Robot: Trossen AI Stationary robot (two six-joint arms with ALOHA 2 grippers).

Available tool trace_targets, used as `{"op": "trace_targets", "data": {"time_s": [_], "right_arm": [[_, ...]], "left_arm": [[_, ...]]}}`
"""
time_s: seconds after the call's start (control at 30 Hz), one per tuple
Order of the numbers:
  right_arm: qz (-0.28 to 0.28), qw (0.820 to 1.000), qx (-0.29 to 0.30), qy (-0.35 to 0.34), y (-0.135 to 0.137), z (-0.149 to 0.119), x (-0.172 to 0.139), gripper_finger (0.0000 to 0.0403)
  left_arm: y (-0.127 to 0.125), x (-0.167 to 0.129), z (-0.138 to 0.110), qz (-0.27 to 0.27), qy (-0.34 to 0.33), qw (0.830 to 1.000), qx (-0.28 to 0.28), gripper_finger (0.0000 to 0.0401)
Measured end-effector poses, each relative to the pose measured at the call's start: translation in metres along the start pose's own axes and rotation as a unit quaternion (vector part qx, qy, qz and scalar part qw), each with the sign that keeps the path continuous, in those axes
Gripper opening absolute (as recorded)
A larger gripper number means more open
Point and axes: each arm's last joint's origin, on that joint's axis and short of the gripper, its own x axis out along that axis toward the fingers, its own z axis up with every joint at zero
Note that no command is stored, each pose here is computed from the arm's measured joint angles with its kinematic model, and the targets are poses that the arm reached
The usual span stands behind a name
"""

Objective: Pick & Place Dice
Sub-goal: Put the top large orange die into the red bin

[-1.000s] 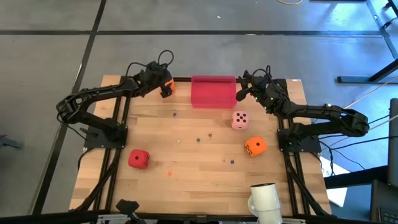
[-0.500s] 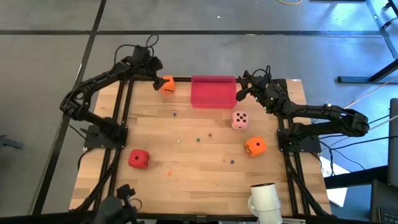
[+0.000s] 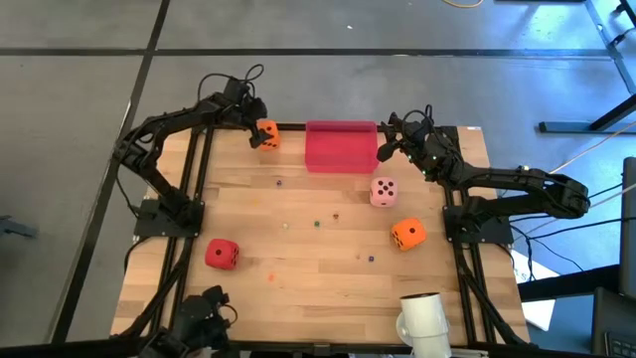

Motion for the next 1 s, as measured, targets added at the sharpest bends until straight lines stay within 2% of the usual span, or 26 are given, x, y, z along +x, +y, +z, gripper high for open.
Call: {"op": "trace_targets", "data": {"time_s": [0.33,0.63,0.8,0.93,1.0], "right_arm": [[0.000,1.000,0.000,0.000,0.000,0.000,0.000,0.0171],[0.000,1.000,0.000,0.000,0.000,0.000,0.000,0.0171],[0.000,1.000,0.000,0.000,0.000,0.000,0.000,0.0171],[0.000,1.000,-0.001,0.000,0.000,0.000,0.000,0.0171],[0.000,1.000,-0.001,0.000,0.000,0.000,0.000,0.0171]], "left_arm": [[0.003,0.002,-0.011,0.025,0.027,0.999,-0.003,0.0400],[0.003,0.003,-0.012,0.024,0.012,1.000,0.000,0.0400],[0.004,0.000,-0.005,0.016,-0.031,0.999,-0.001,0.0400],[0.005,-0.001,-0.009,0.018,-0.018,1.000,-0.013,0.0400],[0.005,-0.001,-0.010,0.013,-0.014,0.999,-0.038,0.0400]]}}
